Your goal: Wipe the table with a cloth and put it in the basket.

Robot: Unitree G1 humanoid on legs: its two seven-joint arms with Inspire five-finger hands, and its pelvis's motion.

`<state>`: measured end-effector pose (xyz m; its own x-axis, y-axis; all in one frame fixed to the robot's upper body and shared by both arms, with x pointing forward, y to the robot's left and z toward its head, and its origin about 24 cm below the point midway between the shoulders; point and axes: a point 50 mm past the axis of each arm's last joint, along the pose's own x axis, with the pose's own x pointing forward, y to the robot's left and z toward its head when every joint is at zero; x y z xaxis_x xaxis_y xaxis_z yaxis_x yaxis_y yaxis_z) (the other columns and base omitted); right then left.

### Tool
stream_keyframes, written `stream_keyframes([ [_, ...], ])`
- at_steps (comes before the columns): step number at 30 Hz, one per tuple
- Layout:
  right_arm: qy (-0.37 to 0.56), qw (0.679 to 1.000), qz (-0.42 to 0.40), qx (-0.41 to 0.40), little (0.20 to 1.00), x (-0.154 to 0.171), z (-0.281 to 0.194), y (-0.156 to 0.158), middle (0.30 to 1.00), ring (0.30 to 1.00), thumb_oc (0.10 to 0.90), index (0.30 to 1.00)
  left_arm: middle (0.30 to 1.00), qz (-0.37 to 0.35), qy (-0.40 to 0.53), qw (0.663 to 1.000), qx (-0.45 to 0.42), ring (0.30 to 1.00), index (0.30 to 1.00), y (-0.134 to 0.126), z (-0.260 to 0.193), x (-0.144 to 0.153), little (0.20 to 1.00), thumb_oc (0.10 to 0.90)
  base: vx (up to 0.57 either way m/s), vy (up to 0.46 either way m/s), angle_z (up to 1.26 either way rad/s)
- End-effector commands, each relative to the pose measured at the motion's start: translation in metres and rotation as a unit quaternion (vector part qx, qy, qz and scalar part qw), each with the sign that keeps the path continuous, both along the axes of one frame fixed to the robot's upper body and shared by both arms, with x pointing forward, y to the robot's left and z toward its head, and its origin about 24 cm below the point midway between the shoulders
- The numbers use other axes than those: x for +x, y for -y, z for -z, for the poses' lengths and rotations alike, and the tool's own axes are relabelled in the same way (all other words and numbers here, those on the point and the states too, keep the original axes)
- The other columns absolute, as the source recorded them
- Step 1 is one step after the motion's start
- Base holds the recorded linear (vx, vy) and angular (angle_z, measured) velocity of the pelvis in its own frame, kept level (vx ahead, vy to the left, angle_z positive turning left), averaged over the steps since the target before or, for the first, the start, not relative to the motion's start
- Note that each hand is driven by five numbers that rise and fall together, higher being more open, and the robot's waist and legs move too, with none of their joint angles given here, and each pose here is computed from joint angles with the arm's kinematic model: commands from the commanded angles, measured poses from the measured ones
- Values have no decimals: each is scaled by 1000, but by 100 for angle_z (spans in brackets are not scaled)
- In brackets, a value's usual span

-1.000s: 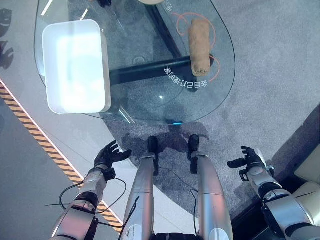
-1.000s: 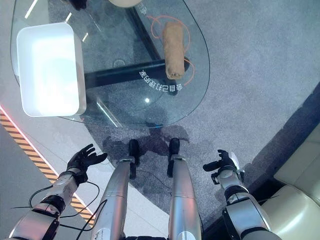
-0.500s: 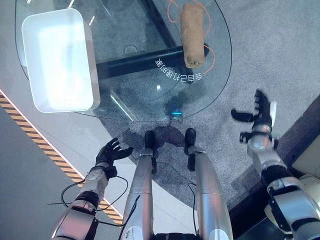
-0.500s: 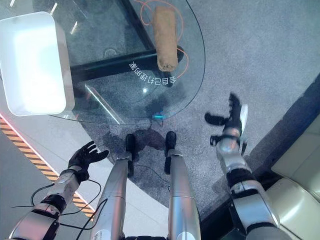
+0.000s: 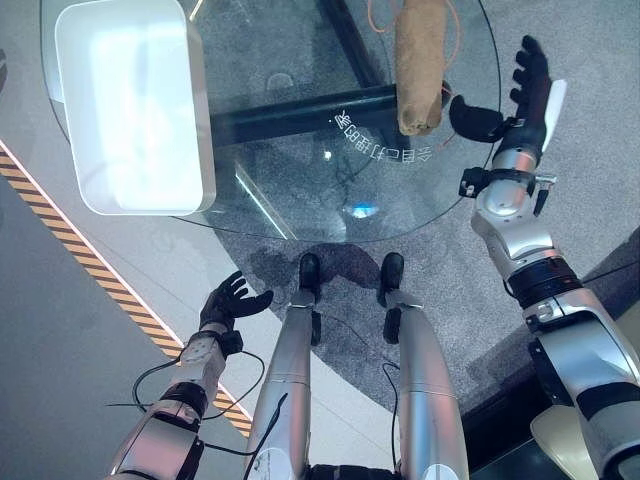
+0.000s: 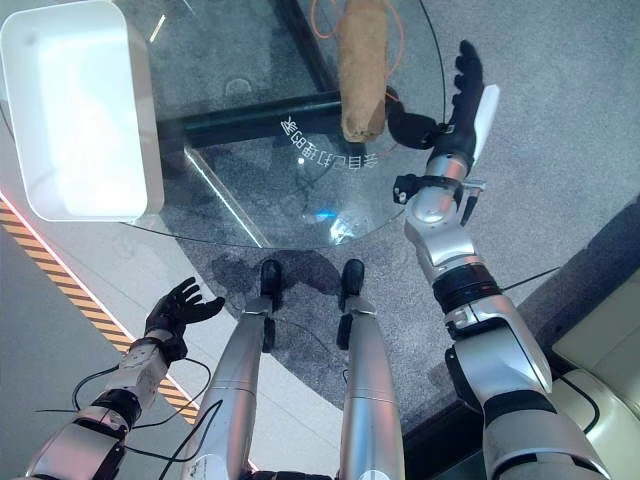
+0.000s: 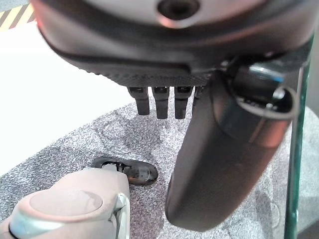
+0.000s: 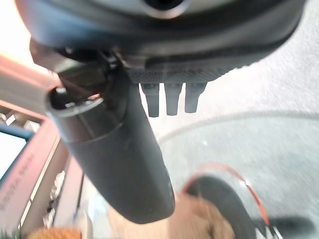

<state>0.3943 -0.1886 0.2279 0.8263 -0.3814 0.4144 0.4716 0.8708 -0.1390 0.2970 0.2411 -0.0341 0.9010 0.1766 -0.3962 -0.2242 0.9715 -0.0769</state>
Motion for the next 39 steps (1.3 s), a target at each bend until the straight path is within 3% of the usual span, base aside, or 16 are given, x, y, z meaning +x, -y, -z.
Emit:
stream_keyframes([
  [1, 80, 996, -7, -42, 900, -10, -41, -11, 900, 900, 800, 900, 900, -32, -23, 999, -12, 900, 900, -6, 21, -24, 900, 800, 12, 33, 5],
  [19, 53, 996, -54, -36, 900, -7, -56, -55, 900, 900, 800, 900, 900, -5, -35, 999, -22, 900, 900, 18, 33, -33, 900, 800, 4, 7, 1],
  [29, 26, 998, -30, -56, 900, -1, -54, -55, 900, 900, 800, 900, 900, 5, -41, 999, -26, 900, 900, 23, 36, -36, 900, 800, 5, 4, 1],
  [39, -14, 992, 51, -118, 900, 10, -48, -36, 900, 900, 800, 900, 900, 16, -45, 998, -28, 900, 900, 30, 38, -37, 900, 800, 0, 0, 0],
])
